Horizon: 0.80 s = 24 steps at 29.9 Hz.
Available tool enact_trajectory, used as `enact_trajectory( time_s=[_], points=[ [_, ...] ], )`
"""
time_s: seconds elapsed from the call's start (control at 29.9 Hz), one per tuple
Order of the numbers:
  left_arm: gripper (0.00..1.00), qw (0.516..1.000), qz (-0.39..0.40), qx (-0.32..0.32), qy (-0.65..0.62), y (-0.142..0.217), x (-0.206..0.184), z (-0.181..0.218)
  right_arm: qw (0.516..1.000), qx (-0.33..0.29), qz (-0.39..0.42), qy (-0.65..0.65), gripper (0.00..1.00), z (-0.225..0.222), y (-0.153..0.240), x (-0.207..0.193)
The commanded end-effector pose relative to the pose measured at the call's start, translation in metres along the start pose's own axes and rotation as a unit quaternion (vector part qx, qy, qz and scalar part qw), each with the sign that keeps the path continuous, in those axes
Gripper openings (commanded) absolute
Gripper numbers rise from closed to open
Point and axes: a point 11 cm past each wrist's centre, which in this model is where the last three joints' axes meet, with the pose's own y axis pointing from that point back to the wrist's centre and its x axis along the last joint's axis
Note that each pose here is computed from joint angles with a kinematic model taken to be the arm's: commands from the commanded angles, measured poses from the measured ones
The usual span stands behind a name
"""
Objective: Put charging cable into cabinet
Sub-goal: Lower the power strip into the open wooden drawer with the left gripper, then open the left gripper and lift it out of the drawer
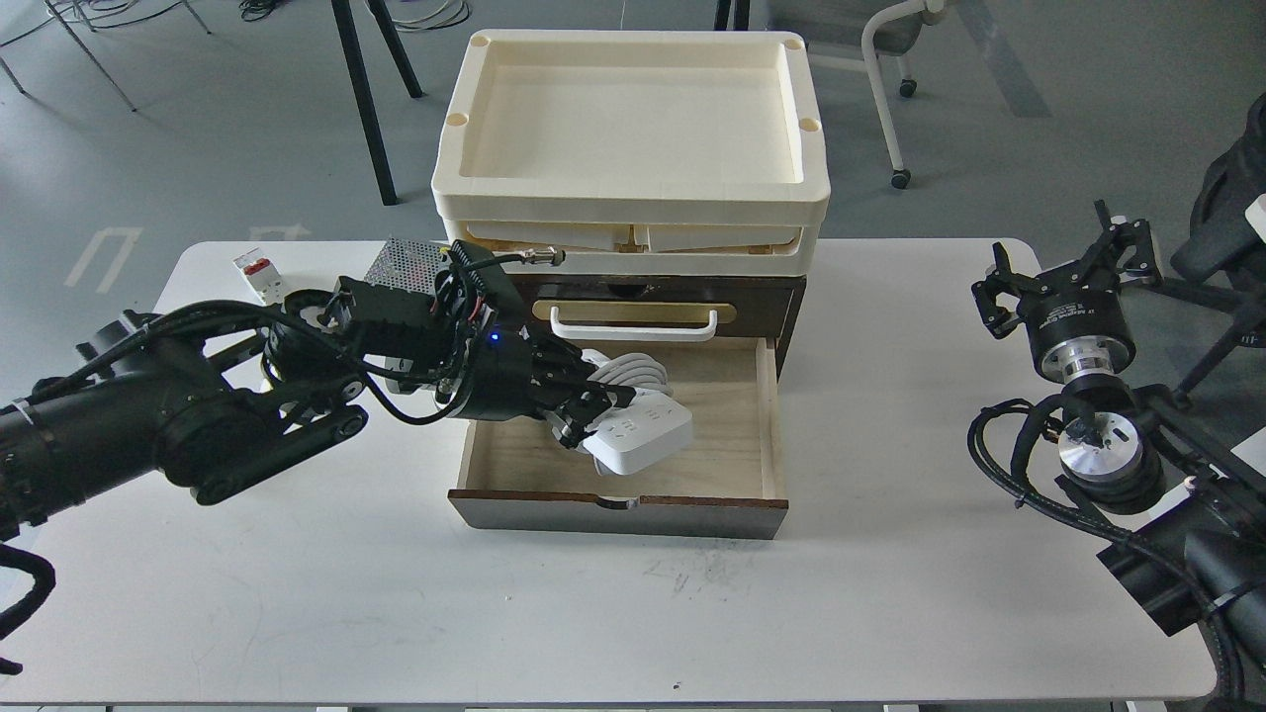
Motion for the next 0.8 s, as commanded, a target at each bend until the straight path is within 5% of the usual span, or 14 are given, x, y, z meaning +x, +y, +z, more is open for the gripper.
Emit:
enact_trajectory(
  time_s=[0.0, 0.33, 0.47, 0.77],
  points=[
    [0.1, 1.0, -0.002, 0.009, 0.007, -0.003, -0.005, -0.004, 1.0, 0.0, 0.0, 0.0, 1.0, 0.0, 0.0, 0.0],
    [0.17, 0.999, -0.007, 0.037, 0.021, -0.005, -0.016, -0.012, 1.0, 0.0, -0.002, 0.0, 1.0, 0.0, 0.0, -0.001],
    [0.48, 0.999, -0.012, 0.039, 0.029, -0.006, -0.024, -0.012, 1.0, 0.0, 0.0, 0.001, 1.0, 0.0, 0.0, 0.0],
    [0.74, 0.999, 0.029, 0.029, 0.022, 0.001, -0.007, -0.008, 1.0, 0.0, -0.001, 0.0, 1.0, 0.0, 0.0, 0.0]
  ],
)
